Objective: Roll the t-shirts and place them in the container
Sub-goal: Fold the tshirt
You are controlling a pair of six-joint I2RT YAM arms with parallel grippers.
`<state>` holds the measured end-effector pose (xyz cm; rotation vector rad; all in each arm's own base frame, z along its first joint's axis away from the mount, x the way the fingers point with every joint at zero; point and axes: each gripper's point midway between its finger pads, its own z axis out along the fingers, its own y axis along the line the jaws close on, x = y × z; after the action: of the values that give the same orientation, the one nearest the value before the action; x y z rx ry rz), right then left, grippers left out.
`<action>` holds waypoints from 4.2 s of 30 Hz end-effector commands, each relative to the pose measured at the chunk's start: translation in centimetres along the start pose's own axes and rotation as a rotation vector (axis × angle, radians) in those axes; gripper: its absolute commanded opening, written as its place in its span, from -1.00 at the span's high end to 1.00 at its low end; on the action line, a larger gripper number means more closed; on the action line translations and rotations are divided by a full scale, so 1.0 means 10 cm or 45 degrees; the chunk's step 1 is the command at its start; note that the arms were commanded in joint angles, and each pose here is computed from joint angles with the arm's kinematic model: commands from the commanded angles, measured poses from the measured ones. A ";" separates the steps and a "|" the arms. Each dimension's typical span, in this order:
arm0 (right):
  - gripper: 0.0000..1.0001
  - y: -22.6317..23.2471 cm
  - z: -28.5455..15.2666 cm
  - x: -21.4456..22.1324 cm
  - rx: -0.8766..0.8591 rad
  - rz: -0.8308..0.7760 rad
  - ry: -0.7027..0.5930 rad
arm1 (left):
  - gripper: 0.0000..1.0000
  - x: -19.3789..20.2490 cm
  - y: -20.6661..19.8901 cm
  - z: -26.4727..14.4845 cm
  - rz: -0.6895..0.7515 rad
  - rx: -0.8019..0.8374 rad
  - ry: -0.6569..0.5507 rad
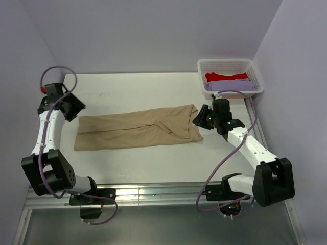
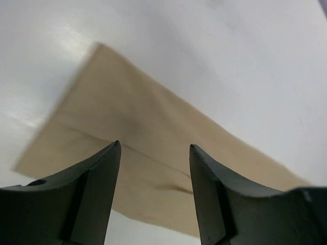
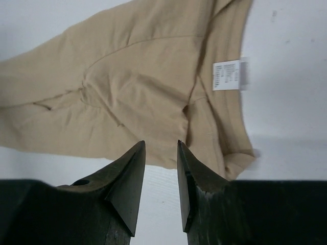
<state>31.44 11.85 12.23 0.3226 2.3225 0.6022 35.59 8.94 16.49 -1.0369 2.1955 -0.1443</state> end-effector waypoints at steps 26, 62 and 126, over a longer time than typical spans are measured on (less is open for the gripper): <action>0.72 0.16 0.50 0.47 -0.040 -0.139 0.105 | 0.39 3.18 -2.34 -0.44 0.534 0.664 0.555; 1.00 -0.08 0.85 0.77 -0.023 -0.065 0.224 | 0.24 3.93 -2.46 -0.18 0.669 0.613 0.612; 0.51 -0.16 0.82 0.67 0.024 -0.052 0.166 | 0.99 3.50 -2.08 -0.43 0.642 0.659 0.822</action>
<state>31.67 16.74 1.91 0.2375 2.4820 0.6445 30.60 -30.73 6.50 -0.1842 2.7369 -0.8042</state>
